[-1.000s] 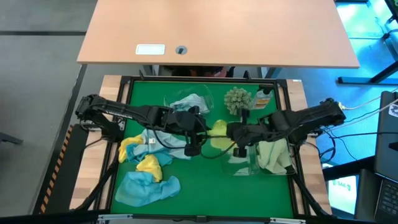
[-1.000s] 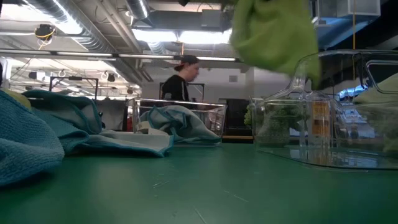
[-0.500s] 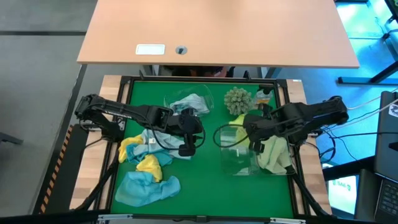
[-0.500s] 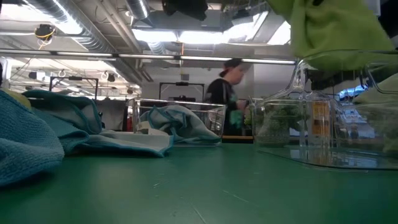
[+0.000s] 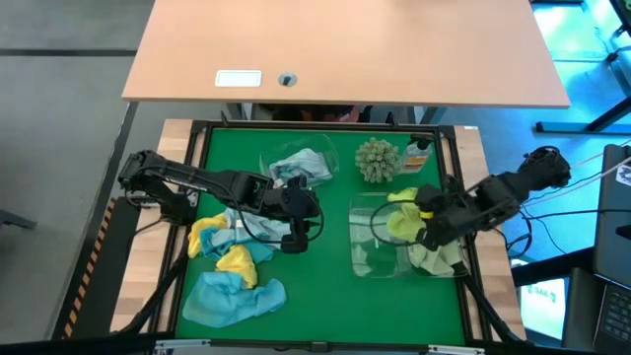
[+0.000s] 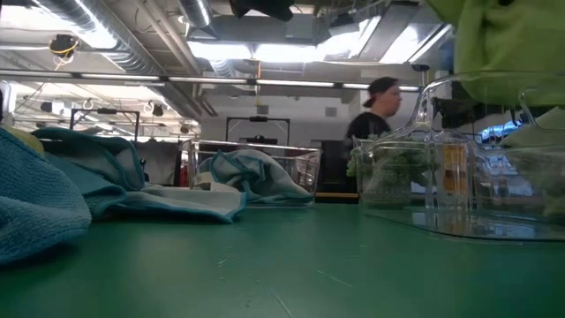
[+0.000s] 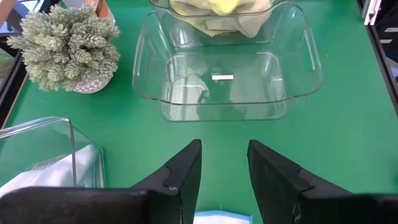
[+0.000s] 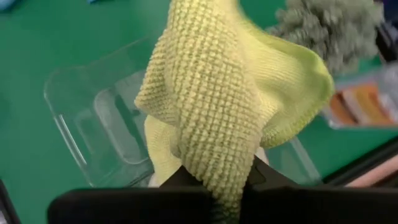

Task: Sort microfiber towel by color & place in baskets
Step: Put the green towel into the bottom right transparent bin

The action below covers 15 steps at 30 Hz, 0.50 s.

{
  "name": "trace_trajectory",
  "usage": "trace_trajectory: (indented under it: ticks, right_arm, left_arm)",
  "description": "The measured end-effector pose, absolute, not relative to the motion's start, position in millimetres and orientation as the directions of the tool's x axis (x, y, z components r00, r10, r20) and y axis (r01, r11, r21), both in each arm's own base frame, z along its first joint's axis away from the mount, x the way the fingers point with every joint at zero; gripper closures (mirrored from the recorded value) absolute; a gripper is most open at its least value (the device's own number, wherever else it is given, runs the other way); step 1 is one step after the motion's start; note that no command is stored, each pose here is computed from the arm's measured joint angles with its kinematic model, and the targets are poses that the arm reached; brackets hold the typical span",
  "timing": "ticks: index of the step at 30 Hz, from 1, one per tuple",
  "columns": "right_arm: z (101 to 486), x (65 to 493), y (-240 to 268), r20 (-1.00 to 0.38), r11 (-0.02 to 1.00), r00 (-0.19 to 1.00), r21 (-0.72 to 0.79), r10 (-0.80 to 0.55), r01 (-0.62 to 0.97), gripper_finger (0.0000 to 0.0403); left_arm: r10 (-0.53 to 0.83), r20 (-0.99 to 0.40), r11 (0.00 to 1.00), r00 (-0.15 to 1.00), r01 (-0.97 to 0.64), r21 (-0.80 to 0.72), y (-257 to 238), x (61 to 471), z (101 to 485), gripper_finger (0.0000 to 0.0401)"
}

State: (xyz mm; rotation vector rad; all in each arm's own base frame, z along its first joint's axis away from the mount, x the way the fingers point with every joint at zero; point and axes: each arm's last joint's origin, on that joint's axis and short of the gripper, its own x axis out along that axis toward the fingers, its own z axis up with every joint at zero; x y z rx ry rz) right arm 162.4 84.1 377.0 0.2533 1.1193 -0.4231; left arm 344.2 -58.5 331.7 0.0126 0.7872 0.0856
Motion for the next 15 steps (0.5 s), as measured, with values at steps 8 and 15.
trace_trajectory:
  ticks: [8,15]
  right_arm:
    - [349.8,132.5,87.5,-0.908,0.839,0.356,0.010,-0.221,0.545,0.0386]
    - [296.6,119.6,88.2,-0.949,0.750,0.174,-0.088,-0.263,0.656,0.0390]
  left_arm:
    - [0.085,-0.706,0.996,0.703,-0.073,0.048,-59.7,344.1,331.6,0.0276]
    - [0.085,-0.702,0.996,0.707,-0.073,0.047,-59.8,344.6,331.9,0.0276]
